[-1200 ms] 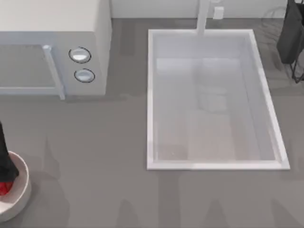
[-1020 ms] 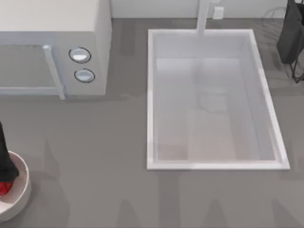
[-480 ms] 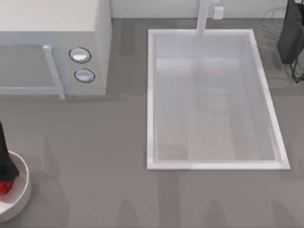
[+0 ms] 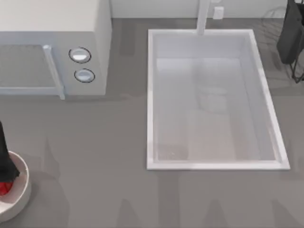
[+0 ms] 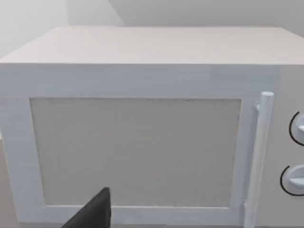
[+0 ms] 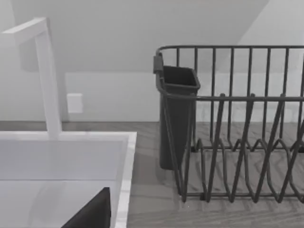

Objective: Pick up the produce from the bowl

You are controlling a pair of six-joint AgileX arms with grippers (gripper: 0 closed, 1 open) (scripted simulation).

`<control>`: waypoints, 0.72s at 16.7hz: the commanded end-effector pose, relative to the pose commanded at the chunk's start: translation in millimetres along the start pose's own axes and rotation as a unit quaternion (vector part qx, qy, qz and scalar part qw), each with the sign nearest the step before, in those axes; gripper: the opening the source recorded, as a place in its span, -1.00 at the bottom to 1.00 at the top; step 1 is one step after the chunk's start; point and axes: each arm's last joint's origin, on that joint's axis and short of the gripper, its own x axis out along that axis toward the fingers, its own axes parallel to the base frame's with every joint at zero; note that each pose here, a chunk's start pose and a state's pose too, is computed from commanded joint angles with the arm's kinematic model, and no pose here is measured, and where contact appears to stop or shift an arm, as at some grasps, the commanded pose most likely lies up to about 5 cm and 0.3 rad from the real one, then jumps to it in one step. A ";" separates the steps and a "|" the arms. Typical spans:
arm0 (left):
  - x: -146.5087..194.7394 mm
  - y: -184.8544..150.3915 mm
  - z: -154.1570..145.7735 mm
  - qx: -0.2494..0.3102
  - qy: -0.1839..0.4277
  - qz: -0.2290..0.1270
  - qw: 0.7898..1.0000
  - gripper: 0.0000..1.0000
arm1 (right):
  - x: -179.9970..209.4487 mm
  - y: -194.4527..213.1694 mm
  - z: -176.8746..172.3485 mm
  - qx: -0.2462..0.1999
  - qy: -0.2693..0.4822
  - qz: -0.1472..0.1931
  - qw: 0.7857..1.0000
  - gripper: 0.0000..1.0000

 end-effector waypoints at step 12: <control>15.2 2.7 31.8 0.010 0.203 0.007 0.979 1.00 | 0.0 0.0 0.0 0.000 0.000 0.000 1.000 1.00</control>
